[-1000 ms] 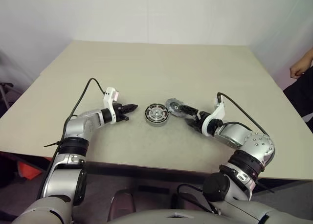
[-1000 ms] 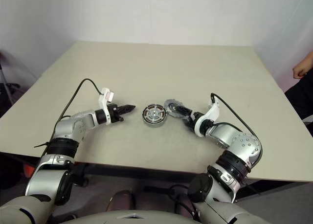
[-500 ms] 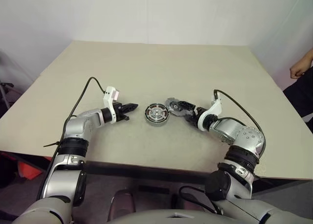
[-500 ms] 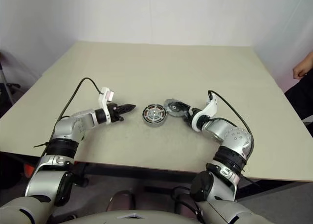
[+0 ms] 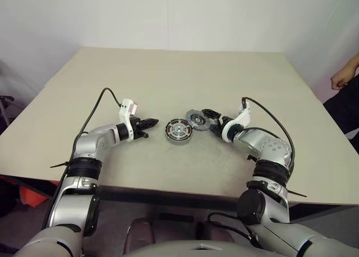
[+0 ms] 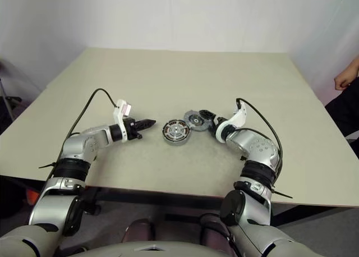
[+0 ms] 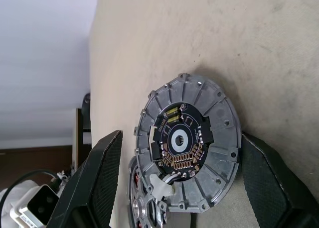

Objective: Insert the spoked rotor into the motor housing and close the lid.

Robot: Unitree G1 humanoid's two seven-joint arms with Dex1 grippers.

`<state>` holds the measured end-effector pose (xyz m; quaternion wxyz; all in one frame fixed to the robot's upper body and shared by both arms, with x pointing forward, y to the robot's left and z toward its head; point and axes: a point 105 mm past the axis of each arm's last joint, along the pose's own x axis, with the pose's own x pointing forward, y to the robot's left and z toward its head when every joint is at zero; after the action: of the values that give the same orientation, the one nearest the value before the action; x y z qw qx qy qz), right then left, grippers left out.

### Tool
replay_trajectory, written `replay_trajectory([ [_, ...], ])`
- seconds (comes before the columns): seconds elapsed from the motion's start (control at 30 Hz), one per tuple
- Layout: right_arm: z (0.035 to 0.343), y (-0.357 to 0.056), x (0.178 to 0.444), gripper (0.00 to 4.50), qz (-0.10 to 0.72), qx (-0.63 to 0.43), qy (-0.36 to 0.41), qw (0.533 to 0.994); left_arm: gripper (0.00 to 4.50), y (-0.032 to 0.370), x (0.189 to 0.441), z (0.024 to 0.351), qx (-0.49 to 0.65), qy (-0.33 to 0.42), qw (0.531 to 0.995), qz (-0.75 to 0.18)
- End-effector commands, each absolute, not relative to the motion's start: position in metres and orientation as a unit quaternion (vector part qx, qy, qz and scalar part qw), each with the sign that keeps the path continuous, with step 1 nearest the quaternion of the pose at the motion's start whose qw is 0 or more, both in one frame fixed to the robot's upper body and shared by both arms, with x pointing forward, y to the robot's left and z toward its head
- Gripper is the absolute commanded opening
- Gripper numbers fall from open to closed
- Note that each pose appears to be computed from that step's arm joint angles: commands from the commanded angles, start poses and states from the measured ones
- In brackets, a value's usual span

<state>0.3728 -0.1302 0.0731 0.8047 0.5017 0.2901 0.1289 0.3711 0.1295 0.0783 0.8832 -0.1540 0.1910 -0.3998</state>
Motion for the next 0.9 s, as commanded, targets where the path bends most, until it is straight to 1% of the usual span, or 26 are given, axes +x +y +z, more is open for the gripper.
replay_trajectory([
  [0.03,0.064,-0.113,0.361,4.11,0.156,0.492,0.324,0.793,0.0,0.134,0.377,0.095,-0.137,0.163,0.892,-0.399],
  [0.17,0.058,-0.109,0.36,4.11,0.156,0.504,0.329,0.783,0.0,0.135,0.377,0.094,-0.138,0.165,0.893,-0.396],
  [0.27,0.067,-0.107,0.364,4.11,0.166,0.514,0.309,0.783,0.0,0.134,0.376,0.092,-0.134,0.167,0.893,-0.395],
  [0.47,0.111,-0.113,0.375,4.11,0.213,0.536,0.225,0.785,0.0,0.133,0.377,0.092,-0.135,0.168,0.892,-0.397],
  [0.57,0.127,-0.113,0.375,4.11,0.235,0.539,0.197,0.784,0.0,0.132,0.377,0.091,-0.134,0.169,0.892,-0.398],
  [0.67,0.146,-0.108,0.37,4.11,0.276,0.534,0.165,0.782,0.0,0.131,0.376,0.089,-0.133,0.171,0.891,-0.4],
  [0.9,0.164,-0.103,0.364,4.11,0.3,0.513,0.15,0.79,0.0,0.136,0.38,0.092,-0.13,0.167,0.895,-0.392],
])
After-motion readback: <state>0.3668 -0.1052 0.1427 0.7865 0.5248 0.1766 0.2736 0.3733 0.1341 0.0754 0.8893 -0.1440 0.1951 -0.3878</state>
